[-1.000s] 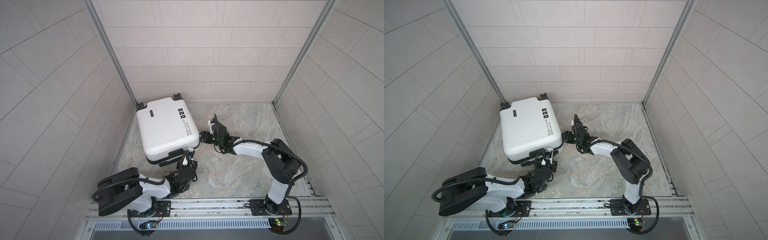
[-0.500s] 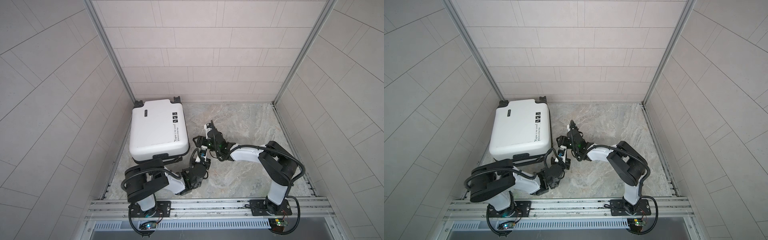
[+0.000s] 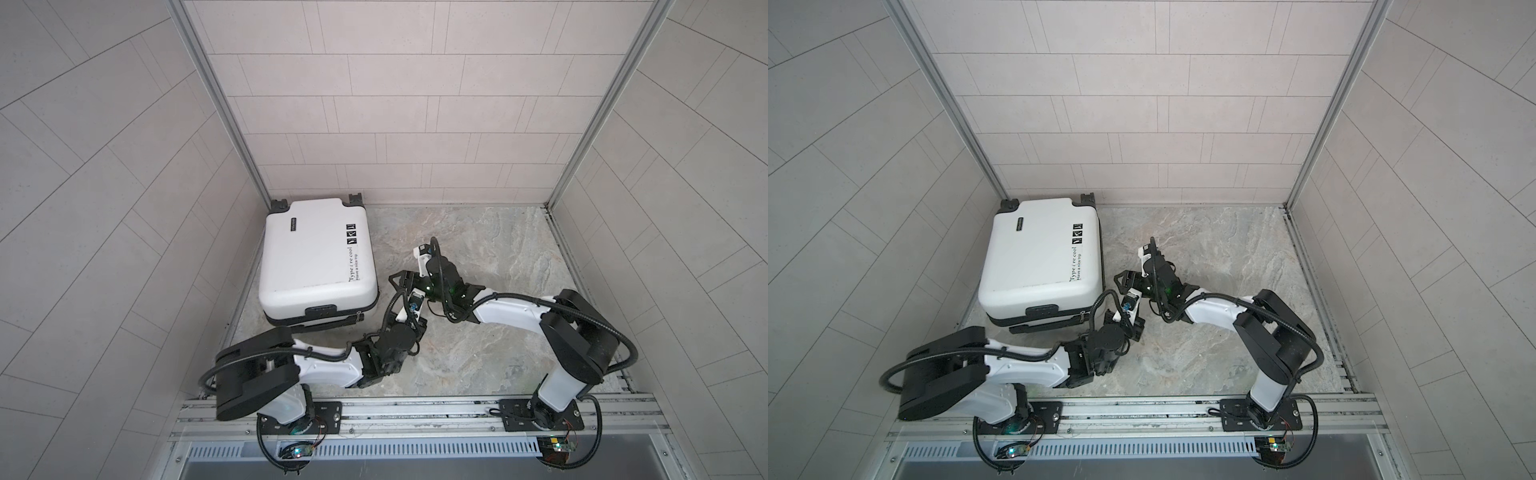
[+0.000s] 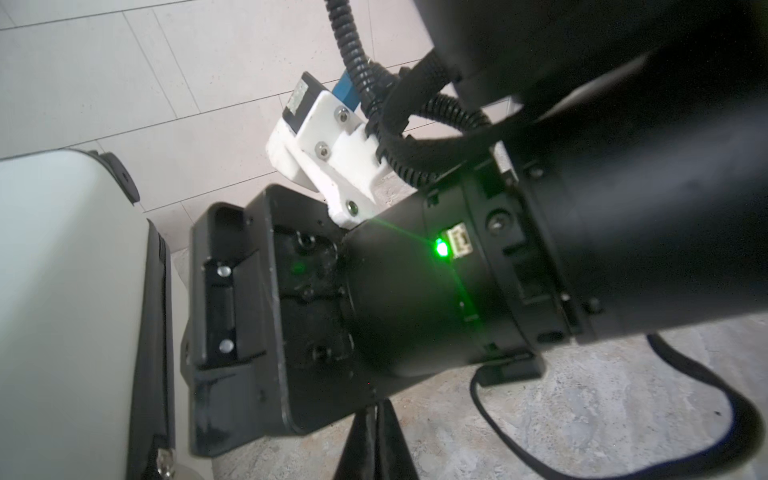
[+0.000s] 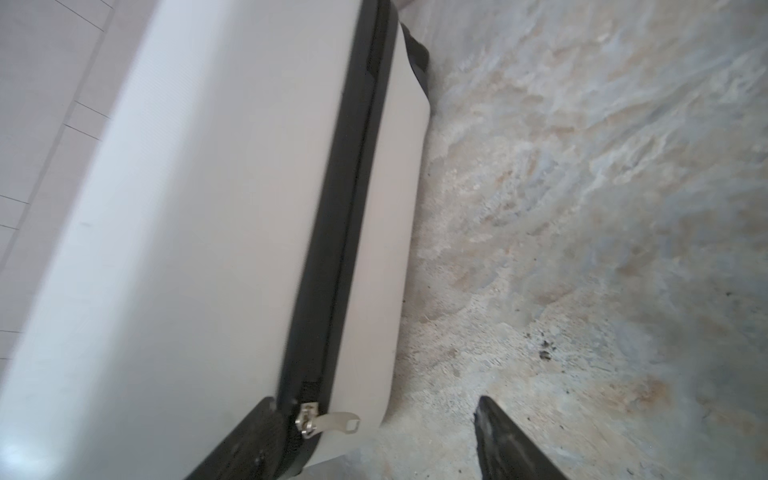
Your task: Pack the luggage
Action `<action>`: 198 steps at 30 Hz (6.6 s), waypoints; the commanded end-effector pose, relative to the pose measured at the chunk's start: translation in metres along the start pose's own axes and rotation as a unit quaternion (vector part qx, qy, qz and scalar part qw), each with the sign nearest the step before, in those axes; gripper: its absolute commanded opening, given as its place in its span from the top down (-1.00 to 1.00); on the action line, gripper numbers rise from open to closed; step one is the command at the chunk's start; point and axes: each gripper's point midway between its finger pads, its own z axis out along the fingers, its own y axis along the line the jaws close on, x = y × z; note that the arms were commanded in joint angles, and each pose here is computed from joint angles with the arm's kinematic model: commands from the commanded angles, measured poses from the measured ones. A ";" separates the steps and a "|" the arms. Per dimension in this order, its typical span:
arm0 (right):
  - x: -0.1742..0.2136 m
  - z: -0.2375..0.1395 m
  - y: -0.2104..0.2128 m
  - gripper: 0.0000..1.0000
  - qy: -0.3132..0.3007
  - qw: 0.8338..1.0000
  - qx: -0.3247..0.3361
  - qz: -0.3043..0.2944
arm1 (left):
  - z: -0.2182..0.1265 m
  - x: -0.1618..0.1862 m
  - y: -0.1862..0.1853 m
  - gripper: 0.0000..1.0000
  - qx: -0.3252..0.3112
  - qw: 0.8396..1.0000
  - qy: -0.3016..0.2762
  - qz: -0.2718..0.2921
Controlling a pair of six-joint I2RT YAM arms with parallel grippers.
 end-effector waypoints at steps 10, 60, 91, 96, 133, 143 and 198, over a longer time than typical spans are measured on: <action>0.030 -0.037 -0.035 -0.45 0.073 0.994 0.051 -0.059 | -0.073 -0.091 0.131 -0.29 -0.127 0.973 0.049 -0.185; -0.006 0.021 -0.068 -0.53 0.114 0.989 0.097 -0.005 | 0.006 0.117 0.347 -0.32 -0.189 0.776 0.255 -0.545; -0.019 -0.157 -0.155 -0.40 0.032 0.973 0.230 0.005 | -0.093 0.018 0.224 -0.29 -0.130 0.793 0.078 -0.590; -0.006 -0.153 -0.117 -0.33 -0.004 0.979 0.195 -0.055 | -0.107 0.038 0.186 -0.29 -0.093 0.762 0.074 -0.637; 0.067 -0.091 -0.057 -0.24 -0.101 0.975 0.063 -0.189 | -0.009 0.114 0.058 -0.19 -0.041 0.649 -0.013 -0.759; 0.068 -0.072 -0.047 -0.18 -0.105 0.974 0.054 -0.194 | -0.003 0.131 0.059 0.39 -0.063 0.638 -0.004 -0.768; 0.001 -0.100 -0.126 1.00 -0.221 0.962 0.143 -0.070 | 0.011 0.118 0.036 1.00 -0.025 0.630 0.018 -0.776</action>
